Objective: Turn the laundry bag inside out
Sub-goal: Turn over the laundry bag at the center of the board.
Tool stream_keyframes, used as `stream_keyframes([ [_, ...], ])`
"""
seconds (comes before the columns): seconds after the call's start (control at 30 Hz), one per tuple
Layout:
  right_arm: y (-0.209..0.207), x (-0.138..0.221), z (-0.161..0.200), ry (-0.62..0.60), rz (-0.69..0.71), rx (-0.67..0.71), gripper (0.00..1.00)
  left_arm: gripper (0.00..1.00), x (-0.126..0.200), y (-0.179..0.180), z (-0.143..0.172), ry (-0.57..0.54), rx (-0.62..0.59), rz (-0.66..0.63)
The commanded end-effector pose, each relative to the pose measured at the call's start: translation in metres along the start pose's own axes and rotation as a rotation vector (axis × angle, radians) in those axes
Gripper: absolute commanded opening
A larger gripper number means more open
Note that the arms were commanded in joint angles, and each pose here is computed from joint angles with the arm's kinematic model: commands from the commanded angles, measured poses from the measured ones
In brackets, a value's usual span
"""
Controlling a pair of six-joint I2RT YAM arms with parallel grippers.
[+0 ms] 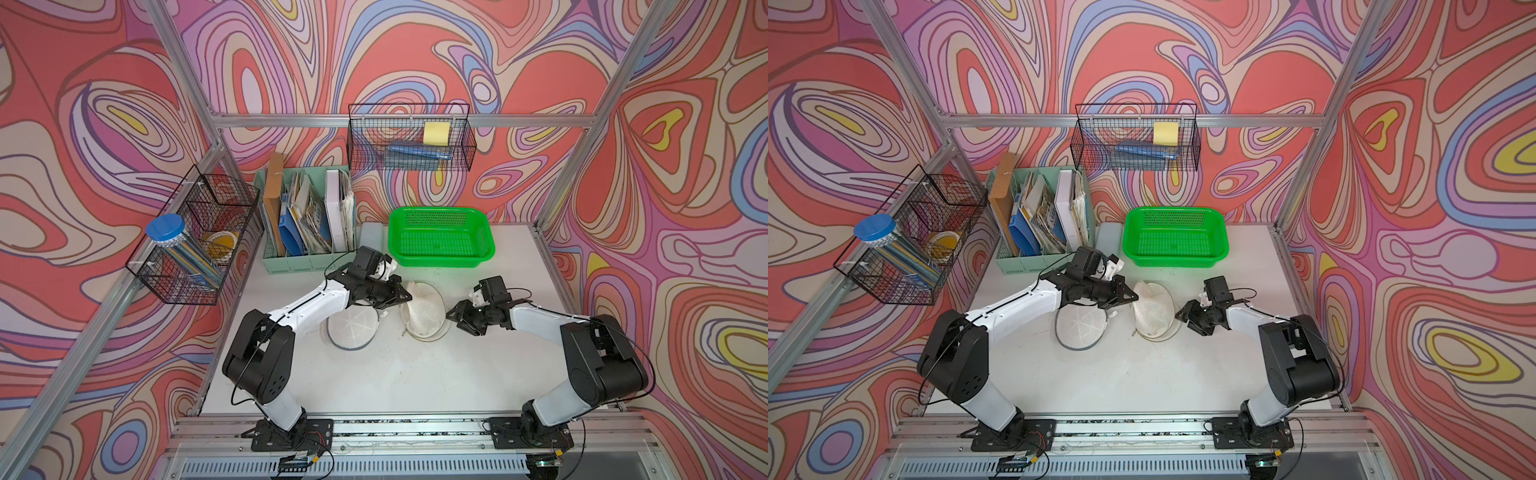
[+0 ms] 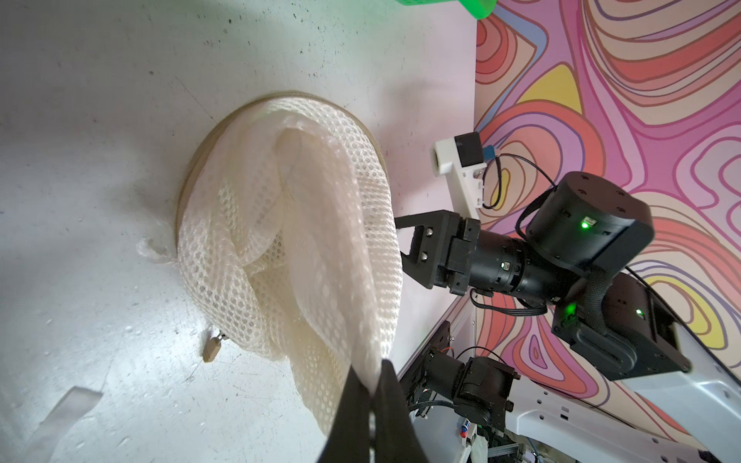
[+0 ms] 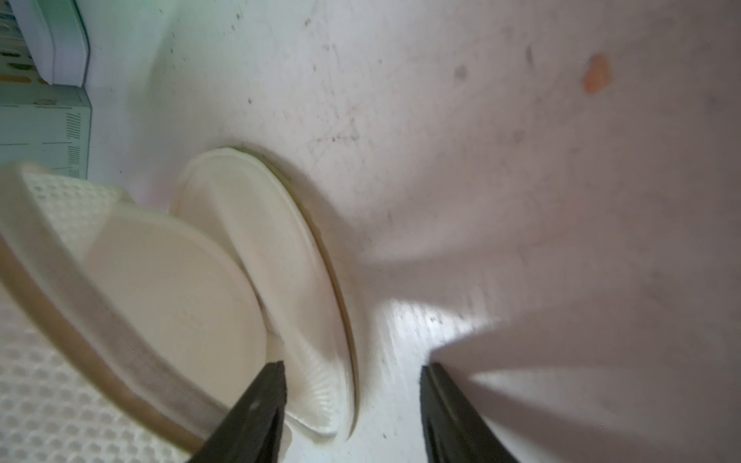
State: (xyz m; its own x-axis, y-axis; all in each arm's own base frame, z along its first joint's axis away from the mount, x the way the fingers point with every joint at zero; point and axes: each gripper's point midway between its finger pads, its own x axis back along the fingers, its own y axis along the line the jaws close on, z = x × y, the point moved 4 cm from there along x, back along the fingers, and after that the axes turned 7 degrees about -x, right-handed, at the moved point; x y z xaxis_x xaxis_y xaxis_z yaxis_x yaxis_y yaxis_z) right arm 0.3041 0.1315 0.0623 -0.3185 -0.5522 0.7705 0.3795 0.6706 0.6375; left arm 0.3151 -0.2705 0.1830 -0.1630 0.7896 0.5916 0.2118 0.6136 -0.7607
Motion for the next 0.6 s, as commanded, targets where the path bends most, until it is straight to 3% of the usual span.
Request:
stream_keyframes([
  [0.0, 0.001, -0.014, -0.001, 0.023, -0.059, -0.035, 0.43, 0.00, 0.006, -0.004, -0.003, -0.023, -0.022, 0.019],
  [0.07, 0.000, -0.020, -0.002, 0.029, -0.069, -0.049, 0.37, 0.00, 0.006, -0.005, -0.003, -0.025, -0.021, 0.022],
  [0.17, 0.001, -0.023, -0.005, 0.025, -0.072, -0.048, 0.06, 0.00, 0.007, -0.005, -0.003, -0.028, -0.018, 0.024],
  [0.2, 0.001, -0.022, -0.006, 0.012, -0.066, -0.036, 0.00, 0.00, 0.008, -0.006, -0.003, -0.029, -0.019, 0.023],
  [0.33, 0.013, 0.005, -0.022, -0.083, 0.027, 0.055, 0.00, 0.00, 0.015, 0.002, 0.001, -0.015, -0.019, -0.068],
  [0.57, 0.038, 0.090, -0.056, -0.285, 0.209, 0.217, 0.00, 0.00, 0.017, 0.052, 0.013, 0.062, 0.028, -0.373],
])
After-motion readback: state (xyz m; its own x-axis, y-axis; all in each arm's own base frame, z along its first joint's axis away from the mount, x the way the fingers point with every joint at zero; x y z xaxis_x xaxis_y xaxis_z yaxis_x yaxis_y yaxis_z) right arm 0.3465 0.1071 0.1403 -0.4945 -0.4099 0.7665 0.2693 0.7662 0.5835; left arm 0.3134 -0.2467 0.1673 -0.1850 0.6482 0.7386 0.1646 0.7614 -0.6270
